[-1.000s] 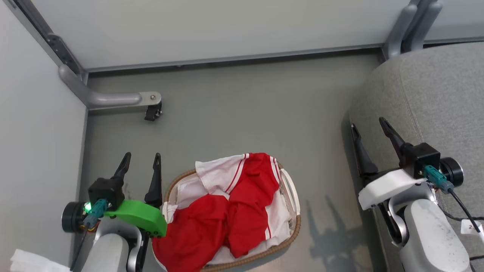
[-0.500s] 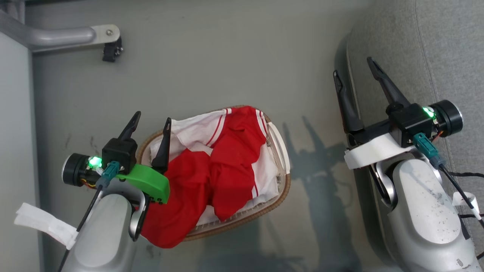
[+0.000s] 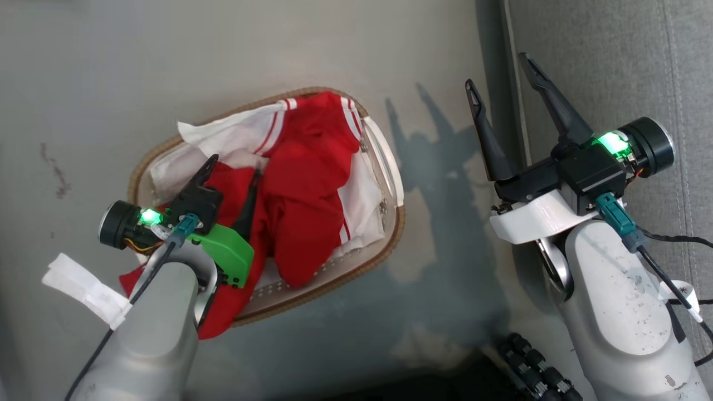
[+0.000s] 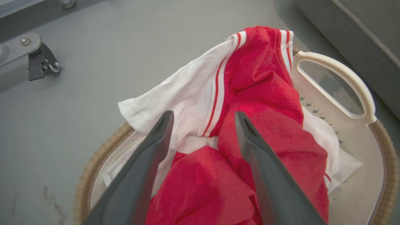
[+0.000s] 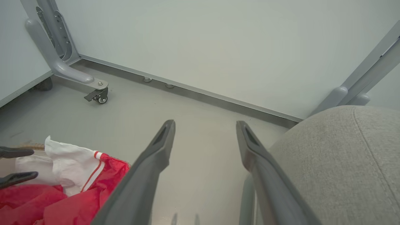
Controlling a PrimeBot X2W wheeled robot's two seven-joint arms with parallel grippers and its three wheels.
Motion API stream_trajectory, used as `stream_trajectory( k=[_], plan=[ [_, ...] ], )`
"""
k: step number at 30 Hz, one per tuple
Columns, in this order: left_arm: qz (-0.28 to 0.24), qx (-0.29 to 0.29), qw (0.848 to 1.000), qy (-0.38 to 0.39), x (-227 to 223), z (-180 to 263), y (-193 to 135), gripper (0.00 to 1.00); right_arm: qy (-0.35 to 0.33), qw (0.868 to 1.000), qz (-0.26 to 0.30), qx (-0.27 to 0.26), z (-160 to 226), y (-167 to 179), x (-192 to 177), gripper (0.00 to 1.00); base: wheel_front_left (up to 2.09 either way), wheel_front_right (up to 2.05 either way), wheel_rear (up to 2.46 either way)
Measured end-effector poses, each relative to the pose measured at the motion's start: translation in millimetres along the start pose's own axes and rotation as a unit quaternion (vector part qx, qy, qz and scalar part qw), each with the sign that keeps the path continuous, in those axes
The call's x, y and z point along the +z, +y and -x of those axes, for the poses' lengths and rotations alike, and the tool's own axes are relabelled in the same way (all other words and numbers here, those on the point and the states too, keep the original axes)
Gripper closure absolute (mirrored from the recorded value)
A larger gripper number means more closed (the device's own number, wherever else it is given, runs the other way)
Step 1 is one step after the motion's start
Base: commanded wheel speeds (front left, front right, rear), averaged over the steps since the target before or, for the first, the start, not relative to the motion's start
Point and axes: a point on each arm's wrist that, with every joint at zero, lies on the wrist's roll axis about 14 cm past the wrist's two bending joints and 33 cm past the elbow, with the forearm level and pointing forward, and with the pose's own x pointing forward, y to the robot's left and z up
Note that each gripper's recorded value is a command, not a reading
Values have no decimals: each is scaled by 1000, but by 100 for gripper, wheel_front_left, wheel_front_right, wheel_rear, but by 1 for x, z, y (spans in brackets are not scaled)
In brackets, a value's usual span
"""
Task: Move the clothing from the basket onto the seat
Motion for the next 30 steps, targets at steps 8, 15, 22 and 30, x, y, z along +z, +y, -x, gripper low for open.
stream_trajectory(
  k=[8,15,22,30],
  plan=[
    [6,-42,994,96,-70,-19,-19,0,49,999,-4,-15,9,-12,-40,0,0,0,0],
    [0,-54,985,166,-110,-23,-22,0,73,997,-4,-29,19,-22,-55,0,0,0,0],
    [-13,-54,977,207,-128,-19,-20,76,75,997,-9,-35,22,-25,-56,0,0,0,0],
    [-17,-55,983,172,-98,-23,-26,100,62,997,-9,-39,23,-28,-40,0,0,0,0]
  ],
)
